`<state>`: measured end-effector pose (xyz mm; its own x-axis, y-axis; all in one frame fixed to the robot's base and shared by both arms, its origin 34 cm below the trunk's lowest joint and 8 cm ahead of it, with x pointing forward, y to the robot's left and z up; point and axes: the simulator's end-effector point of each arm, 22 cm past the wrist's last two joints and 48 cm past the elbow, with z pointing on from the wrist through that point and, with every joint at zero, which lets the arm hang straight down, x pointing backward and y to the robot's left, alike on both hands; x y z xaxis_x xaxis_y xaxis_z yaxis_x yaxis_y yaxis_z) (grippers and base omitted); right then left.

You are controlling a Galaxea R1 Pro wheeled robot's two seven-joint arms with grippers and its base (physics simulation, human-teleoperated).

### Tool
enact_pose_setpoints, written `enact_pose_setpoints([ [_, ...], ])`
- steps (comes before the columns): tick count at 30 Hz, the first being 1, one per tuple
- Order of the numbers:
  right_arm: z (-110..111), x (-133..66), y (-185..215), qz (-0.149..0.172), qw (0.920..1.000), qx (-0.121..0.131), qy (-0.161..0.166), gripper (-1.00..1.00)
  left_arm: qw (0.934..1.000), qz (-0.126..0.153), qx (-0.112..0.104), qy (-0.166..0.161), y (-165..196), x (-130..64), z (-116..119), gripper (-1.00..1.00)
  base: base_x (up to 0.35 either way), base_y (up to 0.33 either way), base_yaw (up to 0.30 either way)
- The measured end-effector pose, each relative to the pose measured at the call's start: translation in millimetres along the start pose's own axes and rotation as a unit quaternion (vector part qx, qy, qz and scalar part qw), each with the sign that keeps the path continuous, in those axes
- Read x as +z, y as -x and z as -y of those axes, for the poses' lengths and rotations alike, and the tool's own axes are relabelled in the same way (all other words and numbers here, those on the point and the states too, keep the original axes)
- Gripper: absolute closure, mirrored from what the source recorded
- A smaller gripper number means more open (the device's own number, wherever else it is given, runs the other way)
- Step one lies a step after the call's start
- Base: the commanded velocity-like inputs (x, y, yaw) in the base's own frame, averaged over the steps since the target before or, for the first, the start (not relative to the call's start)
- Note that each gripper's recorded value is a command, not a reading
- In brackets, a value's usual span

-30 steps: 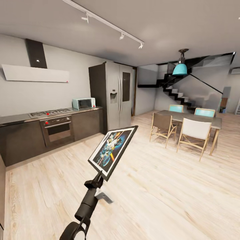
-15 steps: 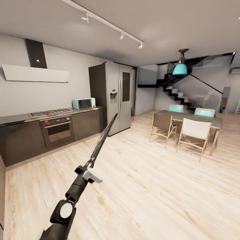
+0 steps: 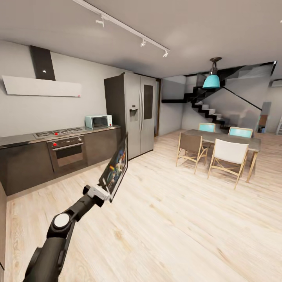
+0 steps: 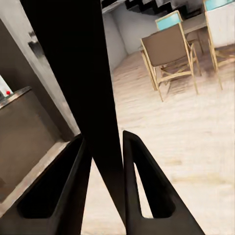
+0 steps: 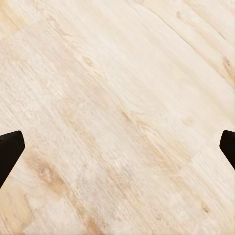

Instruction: Pick up the poster from the kitchen countertop and hang it on one of the wall nails in the kitchen.

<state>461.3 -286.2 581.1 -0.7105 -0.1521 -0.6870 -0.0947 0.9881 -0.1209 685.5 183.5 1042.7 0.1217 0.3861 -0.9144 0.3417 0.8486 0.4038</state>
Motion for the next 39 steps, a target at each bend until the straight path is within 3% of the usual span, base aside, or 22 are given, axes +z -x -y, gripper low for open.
enact_pose_setpoints([
  [2,0,0.0,0,0.0,1.0,0.0,0.0,-1.0,0.999,-0.017,-0.034,-0.025,-8,-3.2,-2,1.0,0.0,0.0,0.0],
  [3,1,0.0,0,0.0,1.0,0.0,-0.001,-1.0,0.9934,-0.02,-0.083,-0.077,-9,-10.7,-1,1.0,0.0,0.0,0.0],
  [6,1,0.0,0,0.0,1.0,0.0,-0.001,-1.0,0.9852,-0.011,-0.11,-0.131,-7,-20.8,6,1.0,0.0,0.0,0.0],
  [7,2,0.1,1,0.001,1.0,0.0,-0.002,-1.0,0.968,0.008,-0.146,-0.204,-3,-34.5,26,1.0,0.0,0.0,0.0],
  [9,3,0.2,2,0.002,1.0,0.0,-0.002,-1.0,0.9573,0.016,-0.16,-0.24,-2,-43.1,35,1.0,0.0,0.0,0.0],
  [10,4,0.2,2,0.003,1.0,0.0,-0.003,-1.0,0.9439,0.022,-0.175,-0.279,0,-54.2,45,1.0,0.0,0.0,0.0],
  [12,4,0.2,2,0.003,1.0,0.0,-0.003,-1.0,0.9361,0.022,-0.184,-0.299,1,-59.7,51,1.0,0.0,0.0,0.0],
  [15,9,0.2,3,0.004,1.0,-0.002,-0.006,-1.0,0.9158,0.017,-0.205,-0.345,4,-73.7,65,1.0,0.0,0.0,0.0],
  [18,33,-0.4,4,0.005,0.9998,-0.012,-0.018,-1.0,0.8984,0.012,-0.21,-0.386,4,-90.8,72,1.0,0.0,0.0,0.0],
  [20,41,-0.6,5,0.007,0.9996,-0.015,-0.022,-1.0,0.8927,0.009,-0.206,-0.401,3,-99.0,71,1.0,0.0,0.0,0.0],
  [23,43,2.3,23,0.025,0.9992,-0.017,-0.027,-1.0,0.8892,0.02,-0.195,-0.413,12,-100.5,76,1.0,0.0,0.0,0.0],
  [30,50,6.1,67,0.076,0.9962,-0.016,-0.038,-1.0,0.8935,0.03,-0.179,-0.411,23,-101.9,74,1.0,0.0,0.0,0.0],
  [39,51,5.9,74,0.083,0.9957,-0.017,-0.039,-1.0,0.895,0.033,-0.173,-0.41,26,-102.7,73,1.0,0.0,0.0,0.0],
])
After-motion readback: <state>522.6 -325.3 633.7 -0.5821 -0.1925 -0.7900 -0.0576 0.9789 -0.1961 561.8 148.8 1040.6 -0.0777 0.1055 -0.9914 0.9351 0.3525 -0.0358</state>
